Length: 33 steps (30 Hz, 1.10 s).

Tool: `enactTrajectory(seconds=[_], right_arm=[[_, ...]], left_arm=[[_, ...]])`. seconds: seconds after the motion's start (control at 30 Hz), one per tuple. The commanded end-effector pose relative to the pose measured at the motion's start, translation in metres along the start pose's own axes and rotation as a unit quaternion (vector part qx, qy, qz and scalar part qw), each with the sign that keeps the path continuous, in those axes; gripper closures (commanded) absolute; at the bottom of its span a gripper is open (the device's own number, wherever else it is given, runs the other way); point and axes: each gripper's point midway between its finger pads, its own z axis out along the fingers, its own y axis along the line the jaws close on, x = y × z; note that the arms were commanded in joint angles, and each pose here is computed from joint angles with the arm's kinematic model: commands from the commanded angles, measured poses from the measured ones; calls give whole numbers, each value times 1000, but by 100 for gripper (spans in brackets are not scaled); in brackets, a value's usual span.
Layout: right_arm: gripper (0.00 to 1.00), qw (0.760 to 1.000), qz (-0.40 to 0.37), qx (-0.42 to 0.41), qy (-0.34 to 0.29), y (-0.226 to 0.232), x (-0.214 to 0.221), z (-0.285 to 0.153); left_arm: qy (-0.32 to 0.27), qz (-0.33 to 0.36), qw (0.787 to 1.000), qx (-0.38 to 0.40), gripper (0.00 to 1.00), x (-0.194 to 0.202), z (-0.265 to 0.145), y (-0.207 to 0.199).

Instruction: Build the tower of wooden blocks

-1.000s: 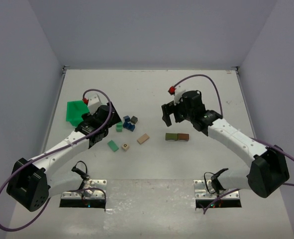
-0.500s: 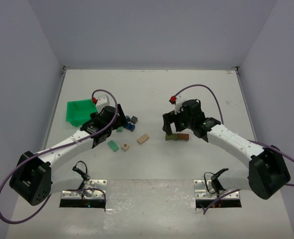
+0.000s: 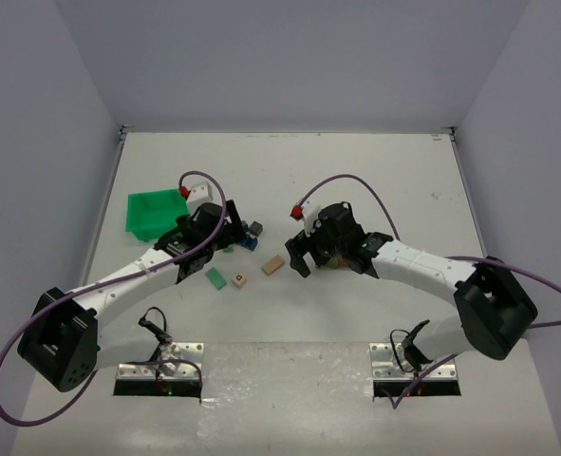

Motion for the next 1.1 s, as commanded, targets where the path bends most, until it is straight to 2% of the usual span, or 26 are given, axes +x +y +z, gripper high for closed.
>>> enactTrajectory(seconds=[0.0, 0.37, 0.77, 0.9, 1.07], right_arm=[[1, 998, -30, -5, -48, 5, -33, 6], [1, 995, -39, -79, -54, 38, -44, 22], [1, 994, -82, -72, -18, 60, -41, 51], [1, 992, -105, -74, -13, 74, -40, 54], [1, 999, -22, 21, 28, 49, -32, 61]], left_arm=[[-9, -8, 1000, 15, 0, -2, -2, -6], [-15, -35, 999, 25, 0, 1, -19, 4], [-16, -61, 998, -14, 0, 8, -29, 28], [5, -74, 997, -25, 0, 18, -31, 33], [21, -108, 993, -53, 0, 34, -32, 47]])
